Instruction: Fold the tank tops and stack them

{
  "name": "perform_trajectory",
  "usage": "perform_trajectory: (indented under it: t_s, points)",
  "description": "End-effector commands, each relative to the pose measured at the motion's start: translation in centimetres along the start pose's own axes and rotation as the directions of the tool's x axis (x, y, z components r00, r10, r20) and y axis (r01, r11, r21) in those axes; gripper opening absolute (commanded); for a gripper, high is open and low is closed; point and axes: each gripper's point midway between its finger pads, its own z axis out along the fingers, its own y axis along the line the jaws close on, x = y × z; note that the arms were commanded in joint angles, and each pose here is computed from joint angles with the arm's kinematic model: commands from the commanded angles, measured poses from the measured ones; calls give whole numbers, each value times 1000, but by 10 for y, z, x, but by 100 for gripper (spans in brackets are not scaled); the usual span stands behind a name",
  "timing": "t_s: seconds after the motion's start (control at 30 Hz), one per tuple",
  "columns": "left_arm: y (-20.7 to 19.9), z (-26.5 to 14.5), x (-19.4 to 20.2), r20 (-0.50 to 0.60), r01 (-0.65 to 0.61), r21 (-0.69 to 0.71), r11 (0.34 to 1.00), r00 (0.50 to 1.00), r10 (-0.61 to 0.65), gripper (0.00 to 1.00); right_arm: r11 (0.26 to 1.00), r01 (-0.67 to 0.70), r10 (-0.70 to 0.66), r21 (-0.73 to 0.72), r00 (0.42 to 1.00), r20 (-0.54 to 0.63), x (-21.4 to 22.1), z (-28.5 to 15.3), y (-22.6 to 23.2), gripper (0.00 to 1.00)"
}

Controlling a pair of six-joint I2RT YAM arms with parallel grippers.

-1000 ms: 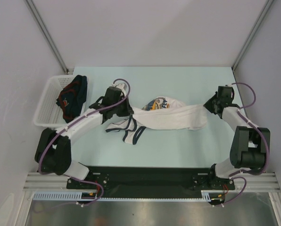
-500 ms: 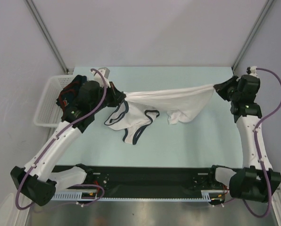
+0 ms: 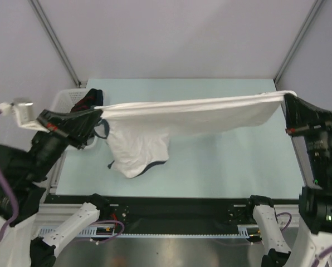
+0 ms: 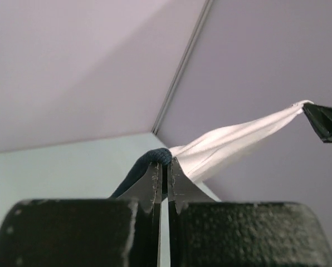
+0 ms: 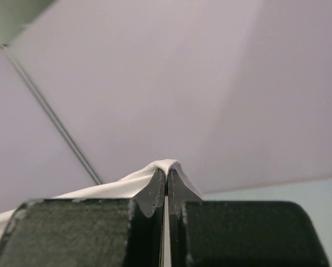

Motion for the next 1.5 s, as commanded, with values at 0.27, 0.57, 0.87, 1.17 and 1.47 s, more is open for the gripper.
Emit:
perform_trajectory:
  t_s: [0.27,0.57,0.87,1.17,1.47]
  points:
    - [10,7,2,-6,29,-58,998,1000,-30,0,994,52,-53,92,999,3,-6,-14,-10,0]
    - [74,97,53,-137,7,-223,975,990,-38,0,982,-52,81,181,985,-155,53,66,-71,0]
    - [36,86,-45,15,-108,-181,977,993,113,0,991,-53,65,126,994,-89,9,92,-49,0]
    - [-12,7,-85,167,-120,-66,991,977,130,0,1000,15,-15,-7,1000,27,-41,28,15,0]
    - [-32,-45,-98,244,-106,-21,994,964,108,0,994,108,-103,-31,987,126,-69,-42,52,0]
